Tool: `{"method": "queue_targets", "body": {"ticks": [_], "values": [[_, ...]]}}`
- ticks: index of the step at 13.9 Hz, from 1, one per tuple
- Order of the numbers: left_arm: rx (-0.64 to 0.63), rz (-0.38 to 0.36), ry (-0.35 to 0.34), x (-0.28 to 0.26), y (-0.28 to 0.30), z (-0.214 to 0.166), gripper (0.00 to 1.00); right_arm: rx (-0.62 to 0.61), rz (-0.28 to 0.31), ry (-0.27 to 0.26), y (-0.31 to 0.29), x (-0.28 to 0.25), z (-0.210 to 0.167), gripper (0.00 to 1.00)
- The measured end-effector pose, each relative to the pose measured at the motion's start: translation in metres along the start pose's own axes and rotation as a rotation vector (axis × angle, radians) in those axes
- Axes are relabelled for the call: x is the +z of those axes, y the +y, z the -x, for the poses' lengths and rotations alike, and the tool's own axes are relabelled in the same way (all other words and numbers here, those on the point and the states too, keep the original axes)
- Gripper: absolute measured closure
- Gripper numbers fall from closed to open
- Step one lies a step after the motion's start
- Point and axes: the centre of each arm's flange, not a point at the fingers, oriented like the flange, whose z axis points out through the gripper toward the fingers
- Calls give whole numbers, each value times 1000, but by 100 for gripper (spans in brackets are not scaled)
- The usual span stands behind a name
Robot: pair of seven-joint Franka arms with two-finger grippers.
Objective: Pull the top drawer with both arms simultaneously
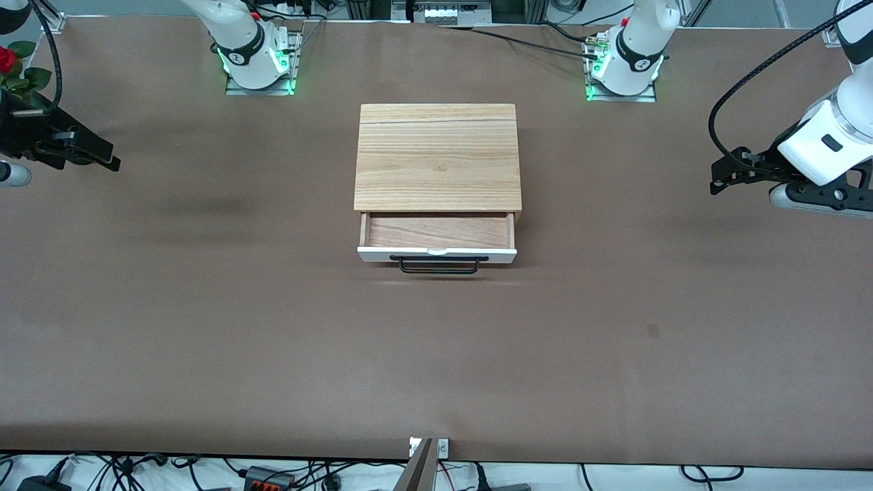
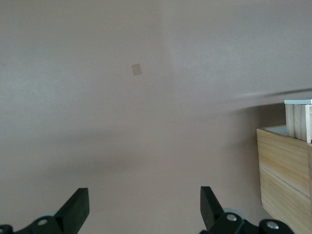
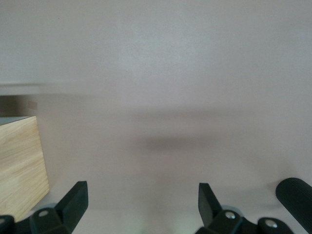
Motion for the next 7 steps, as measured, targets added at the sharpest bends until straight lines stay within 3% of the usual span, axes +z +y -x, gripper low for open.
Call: {"method": "queue_targets", "body": {"ticks": [7], "values": [[4, 2, -41, 6, 3, 4, 0, -1, 0, 0, 0, 0, 0, 0]]}}
